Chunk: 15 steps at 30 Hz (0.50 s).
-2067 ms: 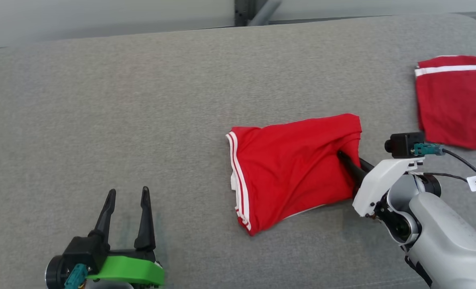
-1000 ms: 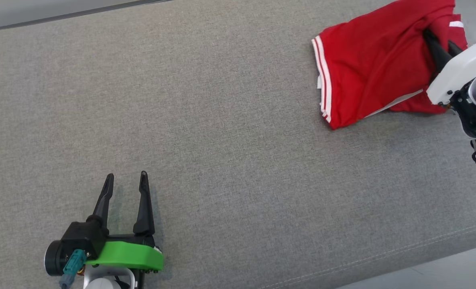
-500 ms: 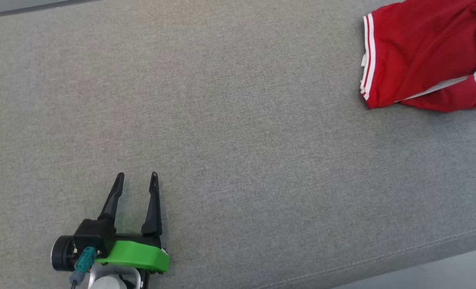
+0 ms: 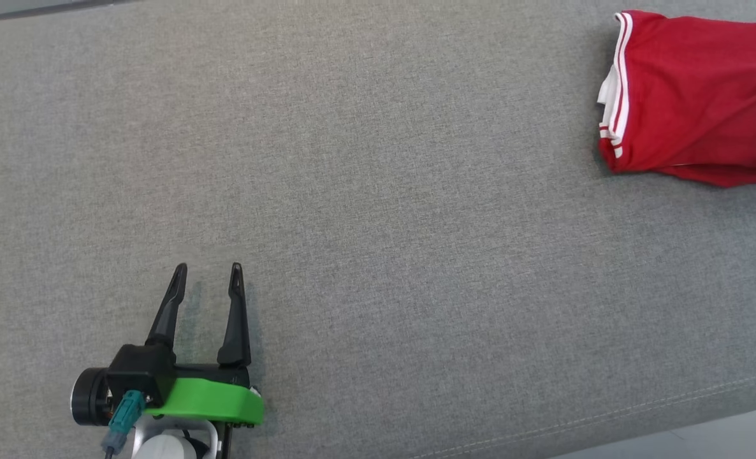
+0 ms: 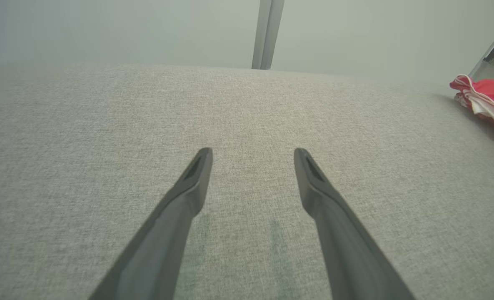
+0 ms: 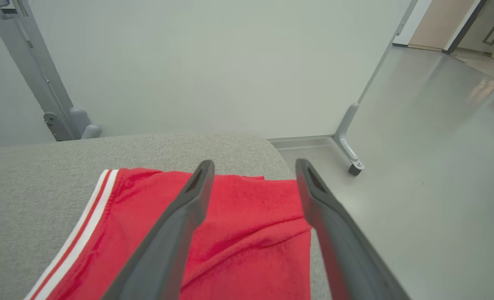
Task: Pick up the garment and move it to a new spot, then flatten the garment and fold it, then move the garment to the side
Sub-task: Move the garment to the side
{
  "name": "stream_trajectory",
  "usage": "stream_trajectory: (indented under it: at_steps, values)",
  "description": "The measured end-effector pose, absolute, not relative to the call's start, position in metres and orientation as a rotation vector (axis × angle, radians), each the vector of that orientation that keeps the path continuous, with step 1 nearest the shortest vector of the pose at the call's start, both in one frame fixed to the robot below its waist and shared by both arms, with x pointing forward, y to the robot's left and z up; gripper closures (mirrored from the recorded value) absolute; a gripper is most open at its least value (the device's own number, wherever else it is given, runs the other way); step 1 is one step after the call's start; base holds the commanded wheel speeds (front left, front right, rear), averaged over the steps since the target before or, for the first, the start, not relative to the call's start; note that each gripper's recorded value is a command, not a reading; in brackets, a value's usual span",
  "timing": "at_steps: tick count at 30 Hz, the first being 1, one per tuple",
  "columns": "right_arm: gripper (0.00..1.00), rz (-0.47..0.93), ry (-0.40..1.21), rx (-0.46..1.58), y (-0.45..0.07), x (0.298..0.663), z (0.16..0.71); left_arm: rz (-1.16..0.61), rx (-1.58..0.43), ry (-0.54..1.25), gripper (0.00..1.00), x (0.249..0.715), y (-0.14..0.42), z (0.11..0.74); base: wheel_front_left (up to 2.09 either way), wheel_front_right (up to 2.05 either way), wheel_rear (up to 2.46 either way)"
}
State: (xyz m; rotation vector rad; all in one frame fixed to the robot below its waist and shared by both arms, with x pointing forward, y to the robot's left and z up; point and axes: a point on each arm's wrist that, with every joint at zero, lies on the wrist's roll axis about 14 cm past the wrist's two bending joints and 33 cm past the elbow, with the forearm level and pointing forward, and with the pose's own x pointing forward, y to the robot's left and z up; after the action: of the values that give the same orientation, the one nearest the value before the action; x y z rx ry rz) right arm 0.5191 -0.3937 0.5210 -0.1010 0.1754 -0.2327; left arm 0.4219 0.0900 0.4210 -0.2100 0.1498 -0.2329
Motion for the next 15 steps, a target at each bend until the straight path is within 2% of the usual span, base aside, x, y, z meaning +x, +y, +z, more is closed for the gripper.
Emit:
stream_trajectory:
  at_steps: [4,10,15]
  values:
    - [0.00,-0.187,0.085,-0.152,-0.381,0.517,0.540,-0.221,-0.210,0.121,0.00,0.420,0.093,0.432,0.00,0.00,0.00]
    - [0.00,-0.066,-0.074,-0.162,-0.331,0.504,0.570,-0.182,-0.228,0.100,0.00,0.406,0.103,0.445,0.00,0.00,0.00]
    - [0.00,0.034,-0.098,-0.170,-0.279,0.468,0.550,-0.122,-0.226,0.085,0.00,0.389,0.121,0.454,0.00,0.00,0.00]
